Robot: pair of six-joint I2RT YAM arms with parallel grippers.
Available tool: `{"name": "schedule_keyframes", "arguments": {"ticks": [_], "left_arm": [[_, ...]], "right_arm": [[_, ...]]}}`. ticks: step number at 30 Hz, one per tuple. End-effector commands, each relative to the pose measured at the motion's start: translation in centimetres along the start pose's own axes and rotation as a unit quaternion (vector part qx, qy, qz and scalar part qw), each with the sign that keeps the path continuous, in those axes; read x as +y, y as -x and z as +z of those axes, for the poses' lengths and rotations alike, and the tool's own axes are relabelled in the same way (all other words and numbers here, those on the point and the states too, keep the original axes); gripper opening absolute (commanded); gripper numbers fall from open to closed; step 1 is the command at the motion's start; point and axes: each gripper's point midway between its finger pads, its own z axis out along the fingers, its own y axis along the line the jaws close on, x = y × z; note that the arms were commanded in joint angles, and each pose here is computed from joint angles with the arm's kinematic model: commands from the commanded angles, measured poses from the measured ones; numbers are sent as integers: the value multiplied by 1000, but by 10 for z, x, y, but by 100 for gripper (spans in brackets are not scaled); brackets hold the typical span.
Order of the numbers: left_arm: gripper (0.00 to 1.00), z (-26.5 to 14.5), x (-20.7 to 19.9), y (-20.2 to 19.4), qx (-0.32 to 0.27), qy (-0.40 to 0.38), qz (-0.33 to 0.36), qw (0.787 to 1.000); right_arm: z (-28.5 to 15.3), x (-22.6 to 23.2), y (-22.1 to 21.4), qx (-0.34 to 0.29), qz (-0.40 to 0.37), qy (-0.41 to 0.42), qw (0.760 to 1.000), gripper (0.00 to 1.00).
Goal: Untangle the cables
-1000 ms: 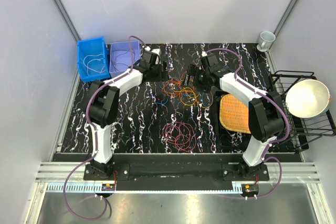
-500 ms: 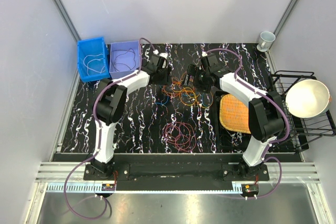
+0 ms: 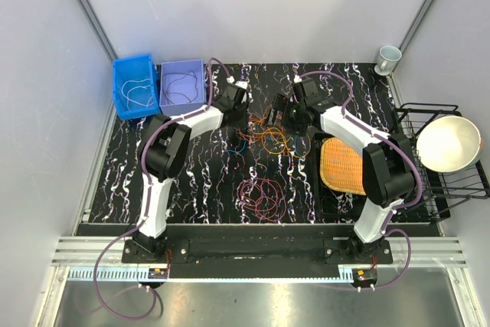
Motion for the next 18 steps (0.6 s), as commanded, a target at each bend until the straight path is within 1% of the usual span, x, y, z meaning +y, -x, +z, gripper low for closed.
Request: {"name": "schedule_keyframes", "arguments": {"ticks": [1, 5, 9, 12, 15, 18], "left_arm": [[33, 0, 7, -4, -14, 28, -3, 999], [0, 0, 9, -13, -7, 33, -1, 999], [0, -5, -1, -11, -9, 15, 11, 1000], [0, -23, -17, 7, -32, -6, 26, 999], [0, -51, -37, 32, -57, -43, 34, 997], [0, -89, -50, 62, -89, -67, 40, 993]], "right_arm": [[-8, 11, 9, -13, 0, 24, 1000, 100], [-6, 11, 8, -11, 0, 25, 1000, 100], [-4, 11, 7, -8, -2, 27, 1000, 100], [-5, 16, 7, -6, -7, 40, 999, 100], [-10, 25, 9, -11, -14, 62, 998, 100], [-20, 35, 12, -23, -21, 87, 996, 100]]}}
